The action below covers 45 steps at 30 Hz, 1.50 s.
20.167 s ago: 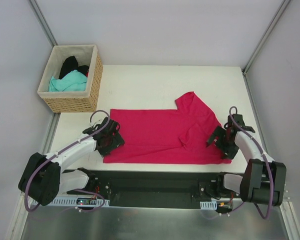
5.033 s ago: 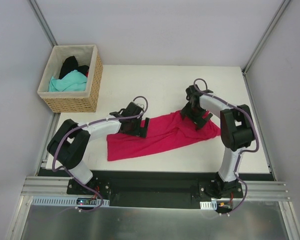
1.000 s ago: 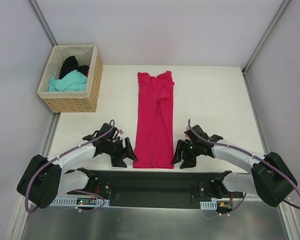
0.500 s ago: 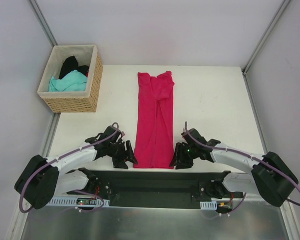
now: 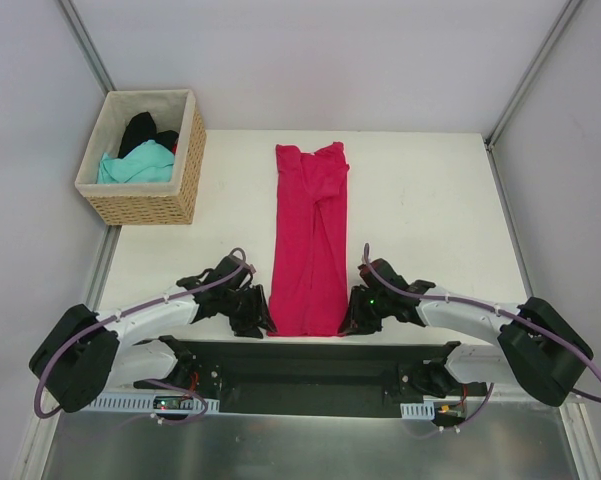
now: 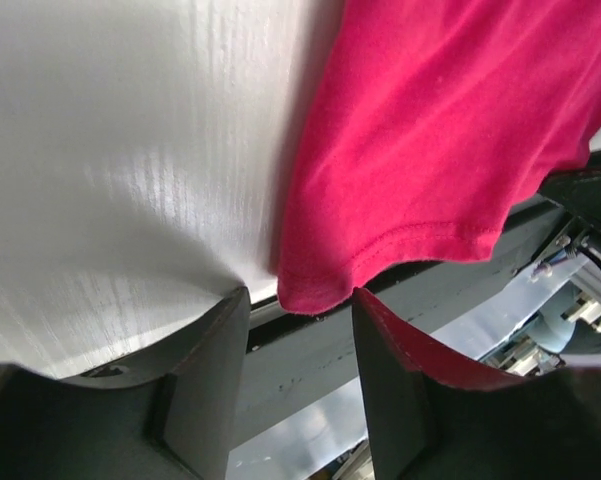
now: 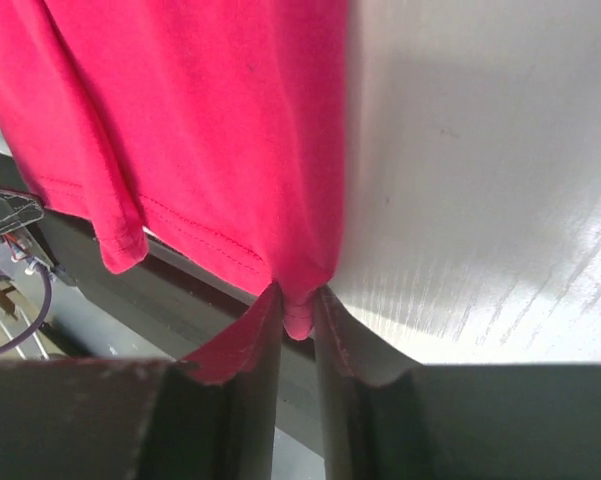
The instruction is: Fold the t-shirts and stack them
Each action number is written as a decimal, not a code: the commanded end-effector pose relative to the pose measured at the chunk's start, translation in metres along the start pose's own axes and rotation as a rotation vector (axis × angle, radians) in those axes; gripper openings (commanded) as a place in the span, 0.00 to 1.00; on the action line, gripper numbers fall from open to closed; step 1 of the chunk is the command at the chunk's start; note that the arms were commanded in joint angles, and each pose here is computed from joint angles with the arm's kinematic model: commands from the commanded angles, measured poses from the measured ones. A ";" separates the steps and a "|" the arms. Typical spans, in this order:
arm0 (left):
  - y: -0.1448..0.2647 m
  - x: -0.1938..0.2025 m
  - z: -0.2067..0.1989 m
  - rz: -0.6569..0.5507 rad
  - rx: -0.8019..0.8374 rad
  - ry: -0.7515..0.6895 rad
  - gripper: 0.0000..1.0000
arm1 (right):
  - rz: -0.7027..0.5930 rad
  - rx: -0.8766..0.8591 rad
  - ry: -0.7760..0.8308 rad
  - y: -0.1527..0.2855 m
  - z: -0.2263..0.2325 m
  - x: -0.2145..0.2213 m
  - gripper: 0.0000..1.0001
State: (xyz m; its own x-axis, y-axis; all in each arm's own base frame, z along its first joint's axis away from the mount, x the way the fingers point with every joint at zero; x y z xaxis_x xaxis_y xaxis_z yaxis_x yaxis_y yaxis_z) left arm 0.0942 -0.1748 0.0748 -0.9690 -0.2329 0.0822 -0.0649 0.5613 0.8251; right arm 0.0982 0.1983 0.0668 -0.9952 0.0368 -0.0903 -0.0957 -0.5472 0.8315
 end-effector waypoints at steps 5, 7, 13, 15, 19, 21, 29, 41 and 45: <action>-0.007 -0.009 0.005 -0.070 -0.060 0.007 0.33 | -0.030 0.035 -0.016 -0.001 -0.004 0.001 0.12; -0.008 -0.008 0.007 -0.068 -0.072 0.008 0.27 | -0.030 0.038 -0.017 0.000 -0.005 0.001 0.06; -0.009 -0.005 0.008 -0.064 -0.073 -0.003 0.00 | -0.006 0.049 -0.008 -0.003 -0.006 0.006 0.01; -0.008 -0.003 0.008 -0.060 -0.065 -0.008 0.00 | 0.006 0.057 -0.007 -0.002 -0.007 0.009 0.00; -0.005 0.001 0.007 -0.049 -0.045 -0.005 0.00 | 0.017 0.060 0.006 0.003 -0.006 0.015 0.00; -0.003 0.001 0.006 -0.060 -0.034 -0.011 0.00 | 0.008 0.057 0.007 0.007 -0.005 0.015 0.00; 0.026 -0.014 -0.034 -0.157 0.031 -0.081 0.00 | -0.088 0.008 0.029 0.033 0.023 -0.002 0.00; 0.071 -0.079 -0.099 -0.369 -0.002 -0.228 0.00 | -0.280 -0.027 0.069 0.075 0.065 -0.079 0.00; 0.078 -0.113 -0.111 -0.418 -0.021 -0.239 0.00 | -0.308 -0.033 0.117 0.080 0.076 -0.119 0.00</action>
State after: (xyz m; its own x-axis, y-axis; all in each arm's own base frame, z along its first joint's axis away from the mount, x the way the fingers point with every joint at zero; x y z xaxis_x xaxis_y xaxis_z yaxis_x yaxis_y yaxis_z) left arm 0.1938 -0.2016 0.1823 -0.9142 -0.2633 -0.3080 -0.4025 0.5015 0.7658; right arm 0.1749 0.2068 0.1661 -0.9287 0.1543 -0.3373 -0.3657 -0.5322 0.7636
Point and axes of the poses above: each gripper's point midway between its finger pads, its own y axis back along the fingers, its own z axis along the line the jaws close on, x = y × z, the point moved 6 cm from there along y, back along the fingers, and after that the axes turned 3 degrees about y, right-handed, at the moved point
